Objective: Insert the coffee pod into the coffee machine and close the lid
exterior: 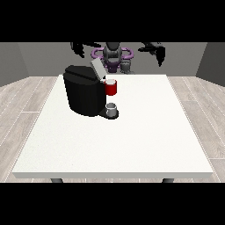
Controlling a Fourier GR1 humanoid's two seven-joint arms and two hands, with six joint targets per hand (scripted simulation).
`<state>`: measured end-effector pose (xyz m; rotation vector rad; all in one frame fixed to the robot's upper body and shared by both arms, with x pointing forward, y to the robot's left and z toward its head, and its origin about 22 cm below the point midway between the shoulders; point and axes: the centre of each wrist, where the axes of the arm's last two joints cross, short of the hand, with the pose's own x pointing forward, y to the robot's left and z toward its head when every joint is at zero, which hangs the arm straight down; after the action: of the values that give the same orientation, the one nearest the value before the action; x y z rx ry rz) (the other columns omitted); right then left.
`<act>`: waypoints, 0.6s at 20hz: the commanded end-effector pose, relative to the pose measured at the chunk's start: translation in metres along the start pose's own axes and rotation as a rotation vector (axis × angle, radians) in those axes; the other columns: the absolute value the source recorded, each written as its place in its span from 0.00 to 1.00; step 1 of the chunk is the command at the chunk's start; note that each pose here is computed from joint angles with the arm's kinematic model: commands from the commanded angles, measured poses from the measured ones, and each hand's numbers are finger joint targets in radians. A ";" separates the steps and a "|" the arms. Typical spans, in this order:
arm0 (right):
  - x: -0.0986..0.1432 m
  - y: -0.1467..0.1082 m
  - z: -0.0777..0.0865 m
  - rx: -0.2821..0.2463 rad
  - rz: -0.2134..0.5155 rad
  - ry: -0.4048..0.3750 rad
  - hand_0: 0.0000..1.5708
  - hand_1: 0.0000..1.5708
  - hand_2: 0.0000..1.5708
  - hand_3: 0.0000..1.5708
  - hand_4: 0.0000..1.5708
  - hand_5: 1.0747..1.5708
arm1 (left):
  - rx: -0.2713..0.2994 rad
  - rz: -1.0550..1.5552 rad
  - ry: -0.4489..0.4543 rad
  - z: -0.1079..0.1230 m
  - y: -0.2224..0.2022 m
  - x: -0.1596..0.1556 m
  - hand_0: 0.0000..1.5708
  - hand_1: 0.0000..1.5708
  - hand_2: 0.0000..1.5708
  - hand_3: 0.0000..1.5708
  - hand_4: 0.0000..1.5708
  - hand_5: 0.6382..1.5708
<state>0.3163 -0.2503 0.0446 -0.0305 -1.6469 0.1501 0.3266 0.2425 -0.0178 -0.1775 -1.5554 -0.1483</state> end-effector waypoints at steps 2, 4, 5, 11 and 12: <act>0.010 0.014 -0.020 0.045 -0.026 -0.001 0.00 0.00 0.00 0.00 0.00 1.00 | 0.038 -0.006 -0.060 0.003 -0.007 0.011 0.00 0.00 0.00 0.00 0.00 1.00; 0.014 -0.018 -0.029 0.006 -0.024 -0.051 0.00 0.00 0.00 0.00 0.00 1.00 | 0.023 -0.030 -0.092 0.012 0.003 0.016 0.00 0.00 0.00 0.00 0.00 1.00; 0.002 0.021 -0.023 0.034 -0.025 -0.039 0.00 0.00 0.00 0.00 0.00 1.00 | 0.041 -0.036 -0.086 0.006 0.013 0.023 0.00 0.00 0.00 0.00 0.00 1.00; 0.008 0.027 -0.038 0.072 -0.014 -0.037 0.00 0.00 0.00 0.00 0.00 1.00 | 0.081 -0.060 -0.081 0.017 0.004 0.025 0.00 0.00 0.00 0.00 0.00 1.00; 0.015 0.009 -0.050 0.033 0.007 -0.009 0.00 0.00 0.00 0.00 0.00 1.00 | 0.030 -0.063 -0.057 0.024 -0.003 0.025 0.00 0.00 0.00 0.00 0.00 1.00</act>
<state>0.3498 -0.2377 0.0522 0.0086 -1.6603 0.1731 0.3101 0.2523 0.0053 -0.1144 -1.6232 -0.1441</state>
